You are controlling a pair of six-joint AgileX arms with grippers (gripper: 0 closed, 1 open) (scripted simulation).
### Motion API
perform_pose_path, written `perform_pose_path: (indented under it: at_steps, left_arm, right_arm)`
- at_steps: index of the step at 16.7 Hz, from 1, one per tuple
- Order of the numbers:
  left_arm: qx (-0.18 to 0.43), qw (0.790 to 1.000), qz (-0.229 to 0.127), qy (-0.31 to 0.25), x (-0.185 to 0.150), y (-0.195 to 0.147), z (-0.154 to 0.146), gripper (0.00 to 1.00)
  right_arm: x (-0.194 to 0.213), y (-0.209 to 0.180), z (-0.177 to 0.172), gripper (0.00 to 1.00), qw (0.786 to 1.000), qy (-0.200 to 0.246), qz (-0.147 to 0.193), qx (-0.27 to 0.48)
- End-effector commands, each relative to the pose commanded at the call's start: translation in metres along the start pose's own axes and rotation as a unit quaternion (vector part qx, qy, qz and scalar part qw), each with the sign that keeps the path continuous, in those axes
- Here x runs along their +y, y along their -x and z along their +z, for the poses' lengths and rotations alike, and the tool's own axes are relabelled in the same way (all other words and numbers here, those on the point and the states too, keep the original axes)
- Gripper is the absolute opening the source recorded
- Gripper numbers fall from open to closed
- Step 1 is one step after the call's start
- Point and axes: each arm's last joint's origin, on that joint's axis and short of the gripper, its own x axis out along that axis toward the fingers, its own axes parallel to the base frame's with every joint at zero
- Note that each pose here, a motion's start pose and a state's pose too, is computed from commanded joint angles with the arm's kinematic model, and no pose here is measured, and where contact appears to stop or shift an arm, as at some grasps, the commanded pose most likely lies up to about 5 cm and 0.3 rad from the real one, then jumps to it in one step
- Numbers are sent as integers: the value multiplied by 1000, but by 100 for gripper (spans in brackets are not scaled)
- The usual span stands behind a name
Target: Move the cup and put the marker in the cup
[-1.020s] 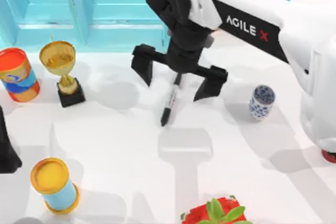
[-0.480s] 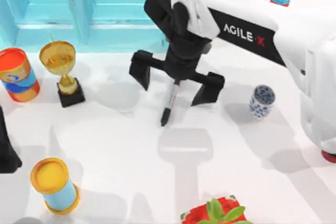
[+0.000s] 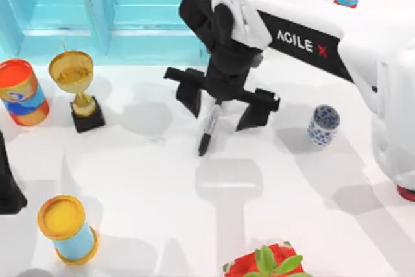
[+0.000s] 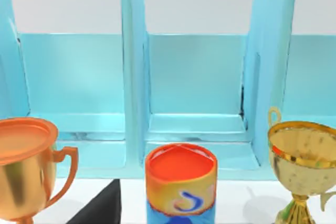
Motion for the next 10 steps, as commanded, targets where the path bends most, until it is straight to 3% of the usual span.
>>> perform_pose_path:
  at_steps: [4,10]
  left_arm:
    - [0,1000,0,0,0,0,0,100]
    - [0,1000,0,0,0,0,0,100]
  right_arm:
    - [0,0,0,2,1000,0,0,0]
    - [0,0,0,0,1000,0,0,0]
